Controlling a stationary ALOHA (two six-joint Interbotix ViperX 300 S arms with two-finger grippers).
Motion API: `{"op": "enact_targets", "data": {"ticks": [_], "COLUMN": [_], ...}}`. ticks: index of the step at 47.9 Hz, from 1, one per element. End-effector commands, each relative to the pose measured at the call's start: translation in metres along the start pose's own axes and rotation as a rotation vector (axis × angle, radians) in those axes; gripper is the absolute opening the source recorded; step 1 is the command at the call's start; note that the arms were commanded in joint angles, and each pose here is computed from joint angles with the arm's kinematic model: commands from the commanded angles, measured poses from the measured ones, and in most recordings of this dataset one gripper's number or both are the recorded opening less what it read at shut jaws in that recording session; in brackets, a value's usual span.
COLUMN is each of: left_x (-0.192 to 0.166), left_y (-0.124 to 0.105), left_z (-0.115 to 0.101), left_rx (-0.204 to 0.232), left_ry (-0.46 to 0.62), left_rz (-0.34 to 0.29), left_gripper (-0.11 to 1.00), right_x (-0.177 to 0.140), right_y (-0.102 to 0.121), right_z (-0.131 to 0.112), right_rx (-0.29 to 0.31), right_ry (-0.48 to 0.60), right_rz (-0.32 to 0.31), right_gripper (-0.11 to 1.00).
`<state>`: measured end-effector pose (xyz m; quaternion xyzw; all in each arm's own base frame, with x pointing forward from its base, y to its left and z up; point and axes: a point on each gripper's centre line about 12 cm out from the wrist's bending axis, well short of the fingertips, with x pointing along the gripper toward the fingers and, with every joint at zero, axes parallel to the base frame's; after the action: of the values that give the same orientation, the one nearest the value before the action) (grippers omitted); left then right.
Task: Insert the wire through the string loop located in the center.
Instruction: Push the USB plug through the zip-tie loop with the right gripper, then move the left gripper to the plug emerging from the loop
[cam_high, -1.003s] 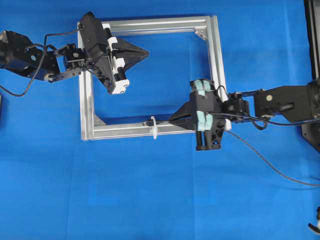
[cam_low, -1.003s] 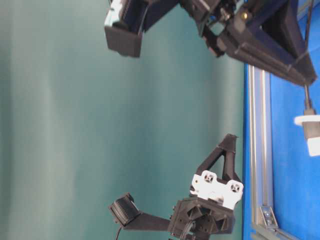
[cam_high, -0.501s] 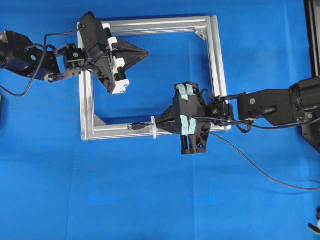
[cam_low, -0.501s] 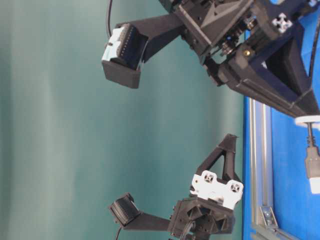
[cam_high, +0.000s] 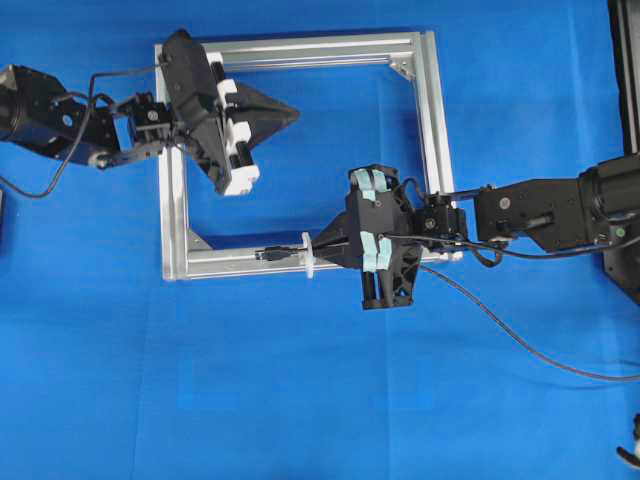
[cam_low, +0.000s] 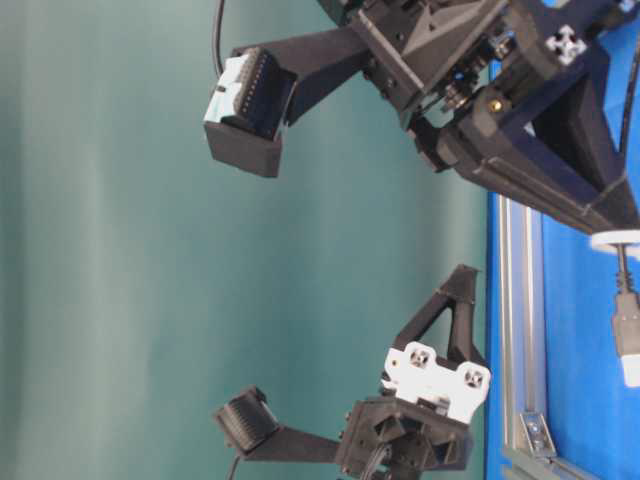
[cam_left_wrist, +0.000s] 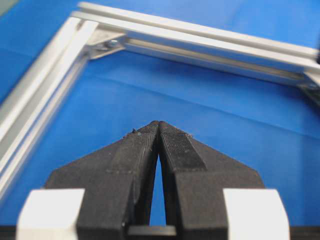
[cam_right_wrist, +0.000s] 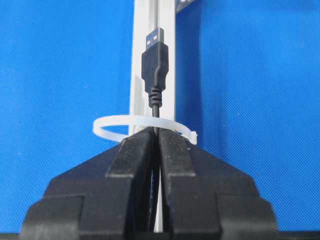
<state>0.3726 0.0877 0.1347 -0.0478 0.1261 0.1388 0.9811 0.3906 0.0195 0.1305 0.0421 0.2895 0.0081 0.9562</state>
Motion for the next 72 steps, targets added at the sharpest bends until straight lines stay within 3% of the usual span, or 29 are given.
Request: {"op": "enact_targets", "data": {"ticks": [1,26,72], "left_x": [-0.006,-0.045,-0.042], "left_y": [-0.018,-0.107,-0.106], "left_z": [0.015,0.023,0.023], "left_rx": [0.004,0.058,0.074], "left_ry": [-0.031,-0.026,-0.010], "left_rz": [-0.047,-0.295,-0.290], "left_gripper": [0.00,0.00,0.01], "right_x": [-0.002,-0.002,-0.002], "right_y": [0.002,0.002,0.002], "right_z": [0.011,0.012,0.011], "right_rx": [0.002,-0.001,-0.008], "right_ry": [-0.032,-0.035,-0.032], "right_rz": [0.004,0.005,0.005], "right_gripper": [-0.02,-0.02,-0.02]}}
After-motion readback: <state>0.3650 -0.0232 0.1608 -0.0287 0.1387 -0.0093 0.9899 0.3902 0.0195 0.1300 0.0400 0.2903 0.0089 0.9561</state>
